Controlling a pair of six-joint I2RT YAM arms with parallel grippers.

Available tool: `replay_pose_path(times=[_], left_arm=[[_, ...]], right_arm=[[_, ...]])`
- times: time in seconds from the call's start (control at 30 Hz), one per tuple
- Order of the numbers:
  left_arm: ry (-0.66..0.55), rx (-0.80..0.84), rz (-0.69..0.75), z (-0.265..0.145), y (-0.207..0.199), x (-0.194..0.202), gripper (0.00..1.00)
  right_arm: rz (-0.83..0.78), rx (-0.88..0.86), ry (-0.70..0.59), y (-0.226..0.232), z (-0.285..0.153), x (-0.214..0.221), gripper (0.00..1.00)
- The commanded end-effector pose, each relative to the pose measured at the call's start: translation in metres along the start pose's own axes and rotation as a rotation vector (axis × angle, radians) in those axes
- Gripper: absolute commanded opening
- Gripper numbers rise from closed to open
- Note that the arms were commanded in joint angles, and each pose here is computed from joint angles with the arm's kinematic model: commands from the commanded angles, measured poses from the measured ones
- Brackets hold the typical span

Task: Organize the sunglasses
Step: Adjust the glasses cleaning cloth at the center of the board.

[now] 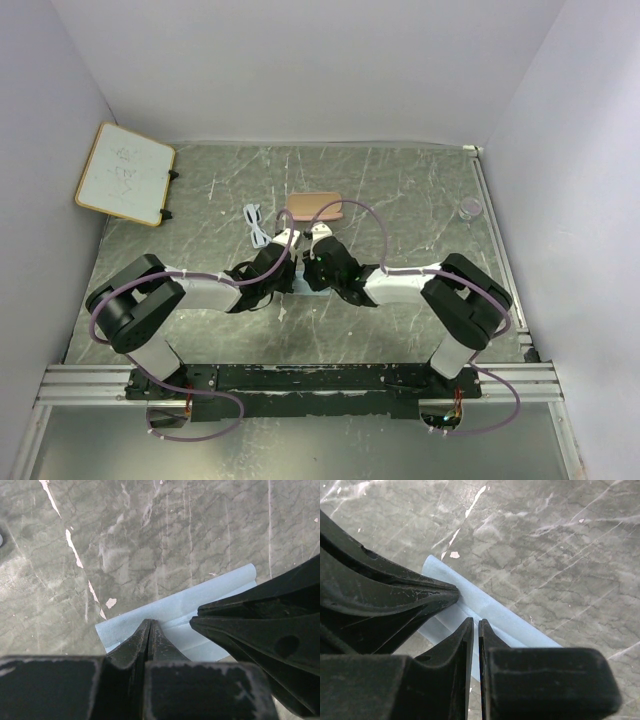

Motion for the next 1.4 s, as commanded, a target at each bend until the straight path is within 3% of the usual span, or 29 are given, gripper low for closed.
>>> replay_pose_path(times=[0.0, 0.7, 1.37], left_arm=[[0.005, 0.014, 0.002, 0.001, -0.004, 0.001, 0.07], [0.001, 0.004, 0.006, 0.001, -0.004, 0.000, 0.07], [0.001, 0.001, 0.009, 0.000, -0.003, -0.002, 0.07]], right_arm=[[-0.005, 0.002, -0.023, 0.001, 0.009, -0.005, 0.09], [0.061, -0.098, 0.039, 0.005, -0.003, 0.012, 0.09], [0.046, -0.032, 0.013, -0.003, -0.023, 0.009, 0.10]])
Point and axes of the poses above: each gripper's point midway between its finger pads, its own z axis out along the fingers, its own y axis along the line the jaws close on, x = y × z, the point moved 9 cm from there along -z, back along the fingers, and after that the axes turned 1 degree about z, right-handed, at the moved point
